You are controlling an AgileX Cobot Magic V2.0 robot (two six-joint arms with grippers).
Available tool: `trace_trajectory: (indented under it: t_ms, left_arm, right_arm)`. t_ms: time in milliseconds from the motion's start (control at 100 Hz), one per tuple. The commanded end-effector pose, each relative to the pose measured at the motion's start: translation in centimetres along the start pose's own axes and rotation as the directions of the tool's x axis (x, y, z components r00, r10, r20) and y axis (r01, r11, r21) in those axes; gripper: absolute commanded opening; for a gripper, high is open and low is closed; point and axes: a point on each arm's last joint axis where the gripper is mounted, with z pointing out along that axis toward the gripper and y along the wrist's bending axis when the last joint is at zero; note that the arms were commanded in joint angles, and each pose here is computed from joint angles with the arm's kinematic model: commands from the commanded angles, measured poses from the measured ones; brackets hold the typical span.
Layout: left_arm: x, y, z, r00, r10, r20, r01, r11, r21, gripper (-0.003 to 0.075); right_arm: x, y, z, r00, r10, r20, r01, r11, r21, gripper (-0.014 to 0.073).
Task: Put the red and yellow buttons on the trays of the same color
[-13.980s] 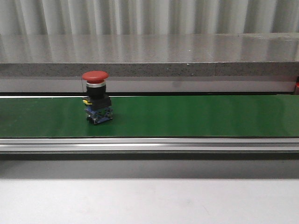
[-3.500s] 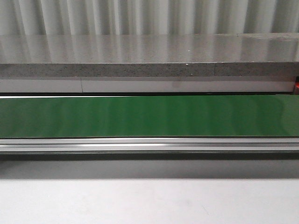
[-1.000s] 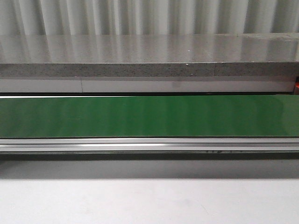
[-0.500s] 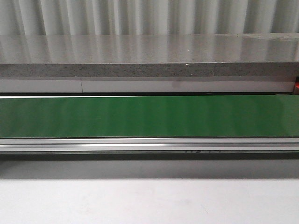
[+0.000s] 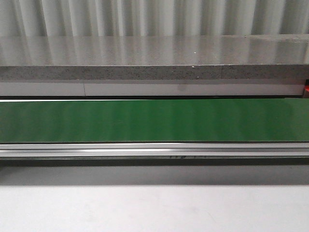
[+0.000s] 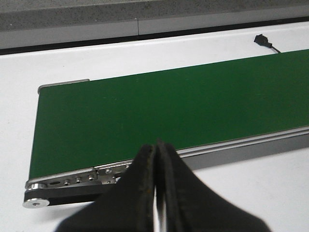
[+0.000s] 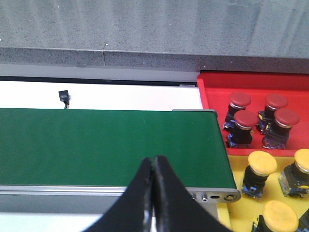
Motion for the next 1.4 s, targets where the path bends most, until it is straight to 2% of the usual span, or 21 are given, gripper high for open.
trace_trajectory:
  t_ms: [0, 210, 400, 710, 860, 1390]
  left_arm:
    - [-1.4, 0.0, -0.5, 0.995, 0.0, 0.099, 0.001, 1.0, -0.002, -0.002]
    - [-1.4, 0.0, -0.5, 0.995, 0.0, 0.099, 0.001, 1.0, -0.002, -0.002]
    - [-1.4, 0.0, -0.5, 0.995, 0.0, 0.099, 0.001, 1.0, -0.002, -0.002]
    - [-1.4, 0.0, -0.5, 0.995, 0.0, 0.099, 0.001, 1.0, -0.002, -0.002]
    - [-1.4, 0.0, -0.5, 0.995, 0.0, 0.099, 0.001, 1.0, -0.002, -0.002]
    - [-1.4, 0.0, -0.5, 0.995, 0.0, 0.099, 0.001, 1.0, -0.002, -0.002]
  right_arm:
    - [-0.7, 0.0, -0.5, 0.991, -0.015, 0.13, 0.015, 1.0, 0.002, -0.0066]
    - [1.4, -0.1, -0.8, 0.976, -0.019, 0.216, 0.019, 1.0, 0.004, -0.0066]
    - [3.3, -0.4, 0.2, 0.938, -0.017, 0.346, 0.014, 1.0, 0.011, -0.0066]
    - [7.2, -0.8, 2.1, 0.902, 0.003, 0.431, -0.008, 1.0, 0.011, -0.0066]
    - [7.3, -0.7, 2.2, 0.915, 0.004, 0.403, -0.006, 1.0, 0.005, -0.0066]
    - [7.3, -0.7, 2.2, 0.913, 0.004, 0.407, -0.006, 1.0, 0.004, -0.0066]
